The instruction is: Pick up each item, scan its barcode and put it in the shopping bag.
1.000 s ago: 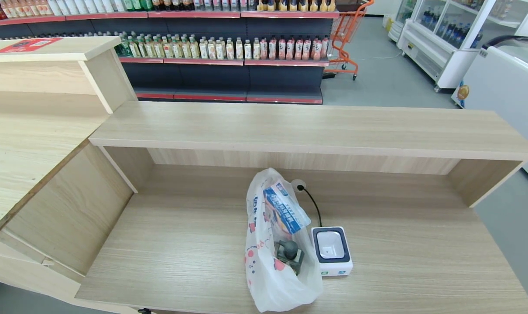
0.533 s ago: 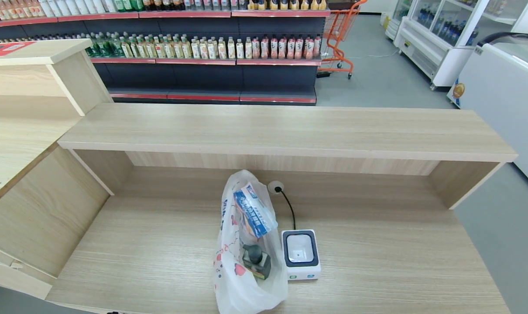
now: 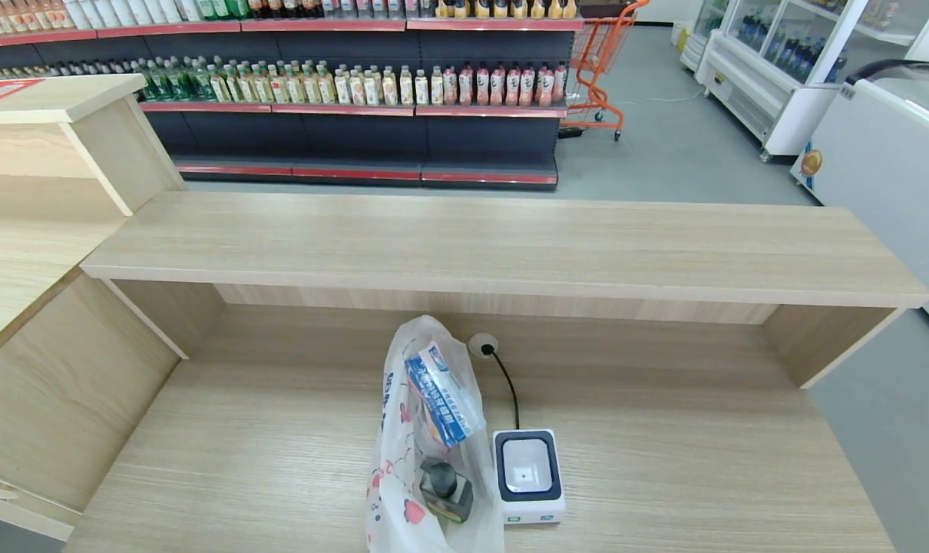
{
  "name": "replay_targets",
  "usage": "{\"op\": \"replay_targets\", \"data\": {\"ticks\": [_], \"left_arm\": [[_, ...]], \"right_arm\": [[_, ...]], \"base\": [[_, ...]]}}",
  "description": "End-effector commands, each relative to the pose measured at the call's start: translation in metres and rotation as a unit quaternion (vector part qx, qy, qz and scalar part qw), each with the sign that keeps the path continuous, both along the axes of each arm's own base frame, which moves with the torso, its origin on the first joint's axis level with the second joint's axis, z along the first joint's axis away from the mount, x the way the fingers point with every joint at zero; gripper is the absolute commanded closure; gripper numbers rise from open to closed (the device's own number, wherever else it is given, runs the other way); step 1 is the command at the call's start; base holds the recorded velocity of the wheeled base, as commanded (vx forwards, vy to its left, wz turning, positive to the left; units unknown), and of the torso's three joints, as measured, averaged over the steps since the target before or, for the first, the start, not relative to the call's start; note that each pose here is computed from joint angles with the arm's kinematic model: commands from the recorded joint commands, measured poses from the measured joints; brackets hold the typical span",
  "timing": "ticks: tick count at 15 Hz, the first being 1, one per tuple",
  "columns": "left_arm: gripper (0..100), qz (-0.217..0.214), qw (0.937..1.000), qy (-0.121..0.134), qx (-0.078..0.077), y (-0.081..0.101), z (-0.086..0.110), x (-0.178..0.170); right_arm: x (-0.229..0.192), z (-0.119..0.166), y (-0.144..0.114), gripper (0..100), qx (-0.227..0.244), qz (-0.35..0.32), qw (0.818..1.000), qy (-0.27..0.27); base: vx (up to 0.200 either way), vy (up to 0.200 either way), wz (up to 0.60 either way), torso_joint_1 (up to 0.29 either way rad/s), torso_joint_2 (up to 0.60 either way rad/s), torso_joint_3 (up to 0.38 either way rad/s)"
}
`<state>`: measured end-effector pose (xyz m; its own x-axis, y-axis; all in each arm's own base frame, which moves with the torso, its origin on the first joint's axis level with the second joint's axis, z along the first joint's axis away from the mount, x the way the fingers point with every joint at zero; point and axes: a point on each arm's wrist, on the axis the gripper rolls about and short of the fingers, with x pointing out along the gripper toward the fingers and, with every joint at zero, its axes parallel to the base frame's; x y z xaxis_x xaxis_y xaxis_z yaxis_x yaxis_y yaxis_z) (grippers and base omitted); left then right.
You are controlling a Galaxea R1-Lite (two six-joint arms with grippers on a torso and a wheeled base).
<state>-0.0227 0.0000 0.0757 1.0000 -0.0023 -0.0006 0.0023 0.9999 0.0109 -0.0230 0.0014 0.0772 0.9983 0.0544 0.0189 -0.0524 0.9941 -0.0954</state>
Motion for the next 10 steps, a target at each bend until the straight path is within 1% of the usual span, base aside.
{"op": "replay_targets", "data": {"ticks": [1, 3, 10], "left_arm": [[0, 0.000, 1.0000, 0.000, 0.000, 0.0000, 0.0000, 0.0000], [0, 0.000, 1.0000, 0.000, 0.000, 0.0000, 0.0000, 0.0000], [0, 0.000, 1.0000, 0.000, 0.000, 0.0000, 0.0000, 0.0000]], "right_arm": [[0.0003, 0.0002, 0.0000, 100, 0.004, -0.001, 1.000, 0.001], [0.0003, -0.0001, -0.0001, 100, 0.018, -0.002, 1.000, 0.004], [0.0003, 0.0001, -0.0001, 100, 0.019, -0.002, 1.000, 0.003]], "base": [[0.000, 0.000, 0.00, 0.000, 0.00, 0.000], [0.000, 0.000, 0.00, 0.000, 0.00, 0.000], [0.000, 0.000, 0.00, 0.000, 0.00, 0.000]]}}
